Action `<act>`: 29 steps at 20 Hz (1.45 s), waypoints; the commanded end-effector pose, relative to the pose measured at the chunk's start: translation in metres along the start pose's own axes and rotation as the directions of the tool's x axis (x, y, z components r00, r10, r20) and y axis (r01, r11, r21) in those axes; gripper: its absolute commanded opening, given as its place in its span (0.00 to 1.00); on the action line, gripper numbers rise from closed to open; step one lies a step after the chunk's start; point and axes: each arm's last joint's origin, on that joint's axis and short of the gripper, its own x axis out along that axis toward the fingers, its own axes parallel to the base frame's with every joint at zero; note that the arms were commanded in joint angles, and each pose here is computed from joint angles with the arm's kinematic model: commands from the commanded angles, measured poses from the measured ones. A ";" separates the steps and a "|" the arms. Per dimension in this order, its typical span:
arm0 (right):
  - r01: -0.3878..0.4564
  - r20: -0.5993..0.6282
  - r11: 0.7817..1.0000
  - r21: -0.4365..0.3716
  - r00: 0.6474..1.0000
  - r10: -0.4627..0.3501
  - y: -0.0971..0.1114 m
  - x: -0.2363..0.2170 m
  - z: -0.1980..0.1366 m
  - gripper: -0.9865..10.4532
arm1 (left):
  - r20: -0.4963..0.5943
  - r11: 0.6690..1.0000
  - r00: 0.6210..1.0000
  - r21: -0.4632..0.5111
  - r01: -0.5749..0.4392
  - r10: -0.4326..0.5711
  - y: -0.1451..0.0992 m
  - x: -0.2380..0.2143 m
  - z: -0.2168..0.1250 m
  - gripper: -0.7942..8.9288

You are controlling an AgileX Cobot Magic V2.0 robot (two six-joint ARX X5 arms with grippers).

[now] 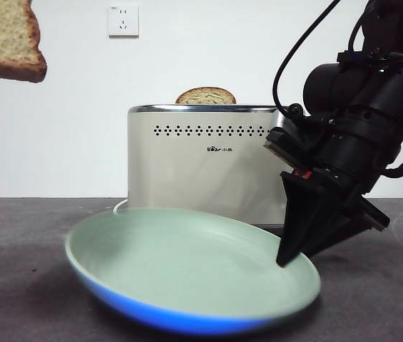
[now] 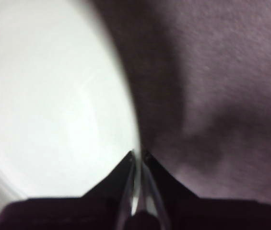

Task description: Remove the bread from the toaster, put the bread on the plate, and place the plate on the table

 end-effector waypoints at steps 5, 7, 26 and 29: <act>-0.004 0.043 1.000 -0.007 0.999 0.004 0.016 -0.012 0.002 0.07 | 0.007 0.999 1.000 -0.033 0.011 -0.011 0.000 0.000 0.000 0.07; -0.015 0.113 0.999 -0.043 0.993 0.020 0.035 -0.028 0.003 0.07 | 0.014 0.997 1.000 -0.069 0.019 -0.018 -0.001 0.000 0.001 0.07; 0.003 0.309 0.980 -0.198 0.949 0.060 0.116 -0.054 -0.005 0.07 | -0.287 0.958 0.937 -0.256 0.127 -0.201 0.050 0.133 0.027 0.07; -0.024 0.297 0.978 -0.206 0.951 0.086 0.117 -0.054 -0.005 0.07 | -0.339 0.957 0.924 -0.277 0.081 -0.176 0.060 0.153 0.022 0.09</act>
